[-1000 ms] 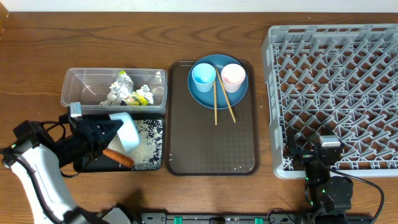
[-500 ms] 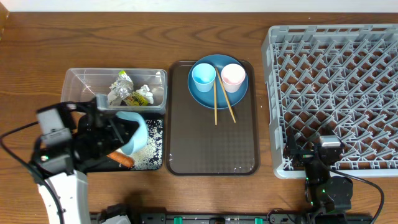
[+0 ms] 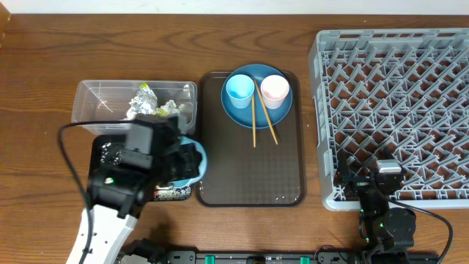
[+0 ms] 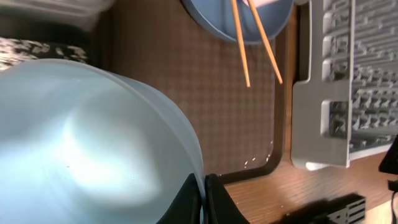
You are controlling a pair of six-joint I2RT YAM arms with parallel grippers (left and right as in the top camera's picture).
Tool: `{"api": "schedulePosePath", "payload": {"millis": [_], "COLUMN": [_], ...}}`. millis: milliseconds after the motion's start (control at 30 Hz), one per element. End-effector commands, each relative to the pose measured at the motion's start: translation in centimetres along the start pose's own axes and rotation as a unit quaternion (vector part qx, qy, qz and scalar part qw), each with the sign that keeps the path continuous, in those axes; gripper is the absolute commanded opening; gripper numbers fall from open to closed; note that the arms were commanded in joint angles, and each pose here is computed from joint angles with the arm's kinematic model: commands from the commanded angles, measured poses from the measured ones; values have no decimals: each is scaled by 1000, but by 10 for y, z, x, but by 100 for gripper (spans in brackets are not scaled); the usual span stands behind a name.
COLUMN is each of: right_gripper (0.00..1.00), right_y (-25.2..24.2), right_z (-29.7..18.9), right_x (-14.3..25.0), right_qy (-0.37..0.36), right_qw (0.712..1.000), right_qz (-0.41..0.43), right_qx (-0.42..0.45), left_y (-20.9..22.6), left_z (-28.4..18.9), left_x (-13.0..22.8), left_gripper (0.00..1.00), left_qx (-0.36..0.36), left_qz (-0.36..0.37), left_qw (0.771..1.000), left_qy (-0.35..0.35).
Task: Sort waste into correct bins and load items into the dishwasher rack
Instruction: 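Carry the empty bowl back and set it on the brown tray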
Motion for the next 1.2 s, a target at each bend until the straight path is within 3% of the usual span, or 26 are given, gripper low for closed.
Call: {"api": "schedulePosePath", "payload": {"millis": [0, 500, 1167], "right_gripper": [99, 99, 99], "right_y": [0, 0, 0], "right_z": [0, 0, 0], "right_x": [1, 1, 1], "right_qy": [1, 1, 1], "right_qw": [1000, 1000, 1000], "right_qz": [7, 7, 7], "right_qx": [0, 0, 0], "left_y": [-10, -45, -19], "left_z": [9, 95, 139], "left_x": [-2, 42, 63], "left_gripper": [6, 6, 6], "left_qx": [-25, -71, -129], "left_qz": [-3, 87, 86], "left_qw": [1000, 988, 974], "left_qy": [-3, 110, 166]}}
Point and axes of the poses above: each gripper's point midway between its finger pads, its own z axis out along the fingers, its own y axis along the line the jaws close on, x = y × z, the point moved 3 cm from there along -z, back along the fingers, and after that the axes turned 4 degrees about z, right-handed, at the moved point
